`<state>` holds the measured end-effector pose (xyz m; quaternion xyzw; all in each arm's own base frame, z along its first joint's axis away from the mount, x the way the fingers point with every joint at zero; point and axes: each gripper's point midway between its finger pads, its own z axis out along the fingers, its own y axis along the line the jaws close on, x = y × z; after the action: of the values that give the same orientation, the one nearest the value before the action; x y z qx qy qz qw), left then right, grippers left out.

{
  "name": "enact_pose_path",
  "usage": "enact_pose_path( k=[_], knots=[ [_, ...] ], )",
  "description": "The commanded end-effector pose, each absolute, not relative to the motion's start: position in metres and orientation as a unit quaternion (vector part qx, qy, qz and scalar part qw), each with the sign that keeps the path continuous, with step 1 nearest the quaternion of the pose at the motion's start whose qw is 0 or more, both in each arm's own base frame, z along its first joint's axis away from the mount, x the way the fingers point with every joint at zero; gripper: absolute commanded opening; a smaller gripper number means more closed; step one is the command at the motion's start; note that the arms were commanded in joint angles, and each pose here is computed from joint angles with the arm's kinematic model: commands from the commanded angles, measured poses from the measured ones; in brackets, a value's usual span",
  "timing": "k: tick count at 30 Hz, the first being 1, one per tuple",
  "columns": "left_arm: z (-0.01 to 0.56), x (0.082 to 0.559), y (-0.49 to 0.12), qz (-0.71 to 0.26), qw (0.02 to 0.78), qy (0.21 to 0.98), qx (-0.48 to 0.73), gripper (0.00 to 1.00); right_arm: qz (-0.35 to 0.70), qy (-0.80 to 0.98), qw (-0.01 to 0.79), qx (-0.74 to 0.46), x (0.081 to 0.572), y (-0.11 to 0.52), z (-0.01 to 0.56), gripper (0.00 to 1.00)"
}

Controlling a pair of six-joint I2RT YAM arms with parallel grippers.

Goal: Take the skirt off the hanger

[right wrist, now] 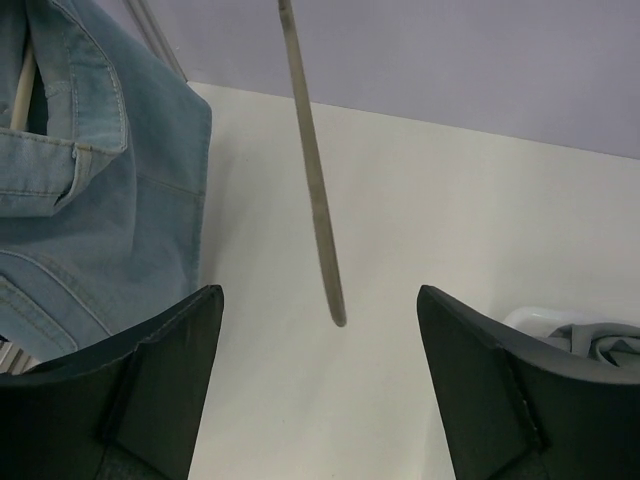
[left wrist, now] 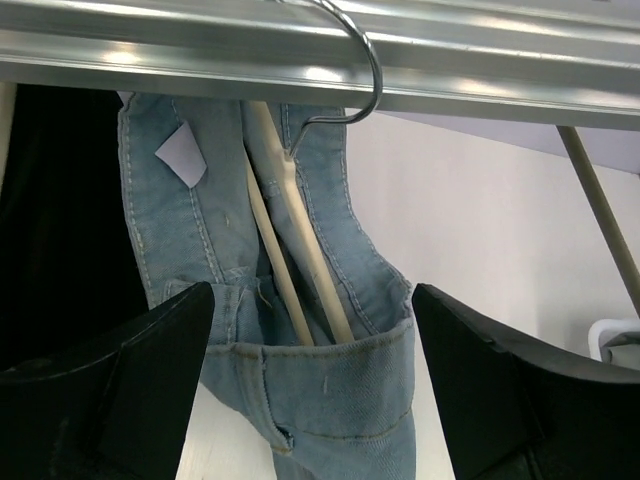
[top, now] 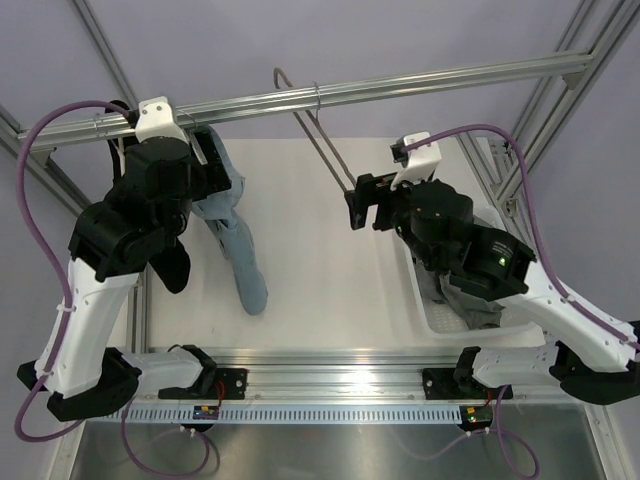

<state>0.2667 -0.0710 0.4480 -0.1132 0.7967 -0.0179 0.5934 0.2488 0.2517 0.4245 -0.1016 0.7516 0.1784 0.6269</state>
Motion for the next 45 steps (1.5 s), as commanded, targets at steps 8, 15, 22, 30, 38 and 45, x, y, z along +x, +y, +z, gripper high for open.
enact_pose_path(
  k=[8,15,22,30,38,45],
  knots=[
    [0.428,0.294,-0.082,-0.02,0.593,0.796,-0.119,0.66,0.219,0.719,0.659,-0.036,0.218,0.183,0.47,0.89],
    [0.408,0.304,-0.081,-0.007,0.587,0.8,-0.123,0.55,0.221,0.714,0.664,-0.027,0.207,0.159,0.475,0.9],
    [0.426,0.301,-0.077,-0.021,0.612,0.779,-0.133,0.0,0.205,0.73,0.651,-0.04,0.206,0.158,0.461,0.92],
    [0.484,0.266,-0.055,-0.066,0.664,0.728,-0.156,0.0,0.195,0.73,0.654,-0.043,0.208,0.157,0.459,0.92],
    [0.518,0.24,-0.049,-0.115,0.689,0.7,-0.151,0.0,0.189,0.732,0.653,-0.045,0.209,0.157,0.458,0.93],
    [0.468,0.216,-0.08,-0.197,0.63,0.745,-0.098,0.0,0.207,0.739,0.635,-0.092,0.205,0.178,0.457,0.94]
  ],
)
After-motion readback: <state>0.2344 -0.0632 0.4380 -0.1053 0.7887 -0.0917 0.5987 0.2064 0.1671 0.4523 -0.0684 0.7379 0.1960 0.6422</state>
